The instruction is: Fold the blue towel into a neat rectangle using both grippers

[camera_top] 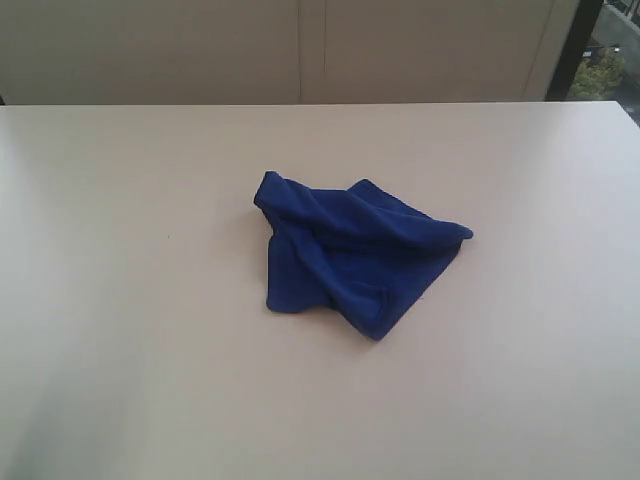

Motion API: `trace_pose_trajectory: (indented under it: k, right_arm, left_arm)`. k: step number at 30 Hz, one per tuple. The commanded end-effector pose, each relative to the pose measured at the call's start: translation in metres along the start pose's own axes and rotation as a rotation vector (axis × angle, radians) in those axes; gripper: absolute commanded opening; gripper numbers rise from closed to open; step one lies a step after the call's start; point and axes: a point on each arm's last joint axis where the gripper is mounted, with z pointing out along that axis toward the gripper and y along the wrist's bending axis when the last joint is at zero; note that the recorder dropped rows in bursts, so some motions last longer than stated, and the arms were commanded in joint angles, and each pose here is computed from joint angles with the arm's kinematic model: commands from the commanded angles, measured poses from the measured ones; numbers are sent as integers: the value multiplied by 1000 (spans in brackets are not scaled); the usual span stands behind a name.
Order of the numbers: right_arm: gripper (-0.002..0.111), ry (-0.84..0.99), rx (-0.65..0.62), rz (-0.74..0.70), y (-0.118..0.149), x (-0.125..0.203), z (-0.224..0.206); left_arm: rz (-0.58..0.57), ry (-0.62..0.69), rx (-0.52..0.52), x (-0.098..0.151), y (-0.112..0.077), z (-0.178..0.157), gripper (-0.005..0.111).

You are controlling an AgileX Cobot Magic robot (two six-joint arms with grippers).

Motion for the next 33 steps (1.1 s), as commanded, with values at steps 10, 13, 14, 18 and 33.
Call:
trace_pose_trajectory:
  k: [10,13,14,18,33]
  right_arm:
    - [0,647,15,86,2,-59,105]
    - [0,901,-5,241,10,-30,154]
    - [0,971,-24,251,12,-19,162]
    - [0,1244,-166,385,31,57,191]
    - [0,1503,-501,285,148,163,188]
  left_arm:
    - [-5,-3,-2,1,0,0,0]
    - [-5,-3,-2,1,0,0,0]
    - [-5,-3,-2,1,0,0,0]
    - [-5,-3,-2,1,0,0,0]
    - [-5,-3,-2,1,0,0,0]
